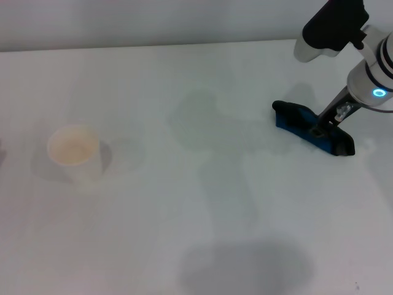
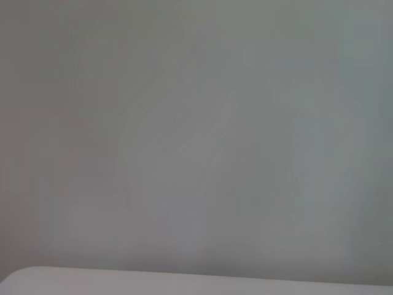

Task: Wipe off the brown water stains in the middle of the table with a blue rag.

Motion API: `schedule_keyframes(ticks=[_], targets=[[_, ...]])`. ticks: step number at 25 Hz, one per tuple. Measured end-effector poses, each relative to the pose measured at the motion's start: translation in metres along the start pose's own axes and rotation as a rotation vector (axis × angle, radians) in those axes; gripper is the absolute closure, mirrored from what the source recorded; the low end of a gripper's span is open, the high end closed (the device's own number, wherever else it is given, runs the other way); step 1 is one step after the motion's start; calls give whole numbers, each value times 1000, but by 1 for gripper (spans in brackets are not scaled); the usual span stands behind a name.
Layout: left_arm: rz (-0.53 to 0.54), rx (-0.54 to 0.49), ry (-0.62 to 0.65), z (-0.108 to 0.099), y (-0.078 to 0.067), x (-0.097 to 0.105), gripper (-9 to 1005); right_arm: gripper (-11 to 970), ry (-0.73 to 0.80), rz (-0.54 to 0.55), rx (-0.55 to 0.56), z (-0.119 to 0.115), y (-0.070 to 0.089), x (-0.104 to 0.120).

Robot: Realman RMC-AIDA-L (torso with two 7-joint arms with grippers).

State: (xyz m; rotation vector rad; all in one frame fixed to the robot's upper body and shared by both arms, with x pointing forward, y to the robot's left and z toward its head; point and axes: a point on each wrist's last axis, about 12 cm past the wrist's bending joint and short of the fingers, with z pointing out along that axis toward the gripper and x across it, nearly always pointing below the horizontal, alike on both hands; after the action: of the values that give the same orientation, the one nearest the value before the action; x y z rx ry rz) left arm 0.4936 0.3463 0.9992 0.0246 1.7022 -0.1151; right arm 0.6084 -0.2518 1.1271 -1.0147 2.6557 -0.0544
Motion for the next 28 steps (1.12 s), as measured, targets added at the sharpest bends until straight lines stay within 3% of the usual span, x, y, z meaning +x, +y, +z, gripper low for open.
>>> schedule_keyframes(ticks=[1,9,15,23,28], targets=[[0,0,0,0,0,0,121,823,-3,3,1,-1,-1,0],[-2,-4,-1,0,1,0,121,535,-23,23,-6,-5,-4,0],[-2,-3,-3,1,0,-1,121,535,-21,13,-13,-8,-2,-2],[-1,-4,0,1,1,-1,120,535,-122,-22,-103,-37,15,-7],[0,-8,6,2,1,0,120,535,-169,-18,-93,-48,14,-8]])
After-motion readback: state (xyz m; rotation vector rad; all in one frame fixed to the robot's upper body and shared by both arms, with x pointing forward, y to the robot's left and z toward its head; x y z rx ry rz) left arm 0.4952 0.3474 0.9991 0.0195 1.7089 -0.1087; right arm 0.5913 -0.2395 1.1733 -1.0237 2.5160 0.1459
